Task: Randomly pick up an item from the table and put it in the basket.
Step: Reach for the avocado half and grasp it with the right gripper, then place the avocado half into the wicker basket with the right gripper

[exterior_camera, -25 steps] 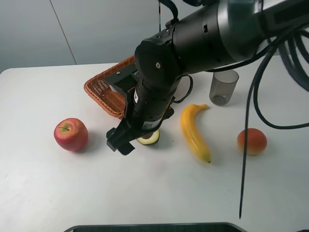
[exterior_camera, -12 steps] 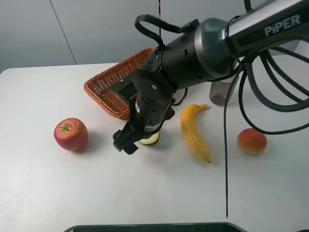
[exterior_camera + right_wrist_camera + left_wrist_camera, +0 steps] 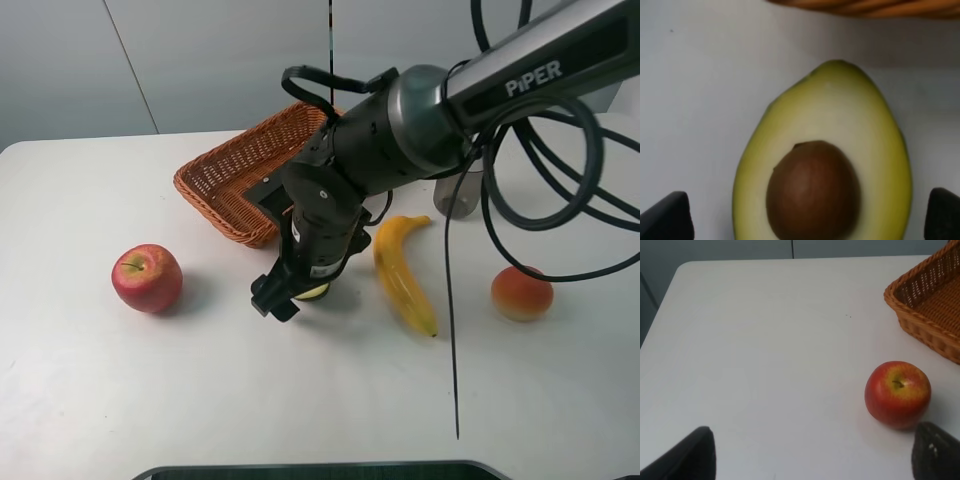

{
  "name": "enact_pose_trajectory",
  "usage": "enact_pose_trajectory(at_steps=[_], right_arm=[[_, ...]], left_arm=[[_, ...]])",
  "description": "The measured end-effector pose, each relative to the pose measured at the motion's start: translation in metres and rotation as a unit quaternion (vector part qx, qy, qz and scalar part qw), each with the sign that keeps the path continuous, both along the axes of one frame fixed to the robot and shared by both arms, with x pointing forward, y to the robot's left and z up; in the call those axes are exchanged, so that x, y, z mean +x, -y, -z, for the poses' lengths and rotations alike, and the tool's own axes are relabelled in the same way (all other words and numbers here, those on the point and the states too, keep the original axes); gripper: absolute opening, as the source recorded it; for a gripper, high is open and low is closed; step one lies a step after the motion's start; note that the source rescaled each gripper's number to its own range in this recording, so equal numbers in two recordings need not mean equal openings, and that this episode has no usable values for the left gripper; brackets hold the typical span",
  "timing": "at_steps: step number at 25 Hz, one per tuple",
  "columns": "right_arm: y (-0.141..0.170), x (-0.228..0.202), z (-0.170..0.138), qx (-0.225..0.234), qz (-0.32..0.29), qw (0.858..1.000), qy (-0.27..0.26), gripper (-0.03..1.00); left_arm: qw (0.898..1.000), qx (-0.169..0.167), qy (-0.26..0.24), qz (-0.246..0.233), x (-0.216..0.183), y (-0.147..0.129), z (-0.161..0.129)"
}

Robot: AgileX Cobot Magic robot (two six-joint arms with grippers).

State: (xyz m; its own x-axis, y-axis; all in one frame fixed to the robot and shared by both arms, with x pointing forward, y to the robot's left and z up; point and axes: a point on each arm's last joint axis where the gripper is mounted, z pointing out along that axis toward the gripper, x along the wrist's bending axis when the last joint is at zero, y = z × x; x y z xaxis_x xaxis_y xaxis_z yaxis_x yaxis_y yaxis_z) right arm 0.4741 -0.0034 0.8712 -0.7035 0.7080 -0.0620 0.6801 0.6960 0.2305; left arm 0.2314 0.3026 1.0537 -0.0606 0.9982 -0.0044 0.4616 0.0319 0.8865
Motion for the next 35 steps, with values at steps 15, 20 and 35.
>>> enact_pose_trajectory(at_steps=[15,20,35], right_arm=[[-0.0038,0.0029,0.0067,0.013,-0.008,1.000,0.012,0.01],[-0.0036,0.0028,0.0068,0.012,-0.006,1.000,0.011,0.01],[0.0031,-0.0005,0.0011,-0.021,0.007,1.000,-0.007,0.01]], left_arm=[[1.000,0.001,0.000,0.000,0.0000,0.0000,0.0000],[1.000,0.001,0.000,0.000,0.0000,0.0000,0.0000],[1.000,0.001,0.000,0.000,0.0000,0.0000,0.0000]])
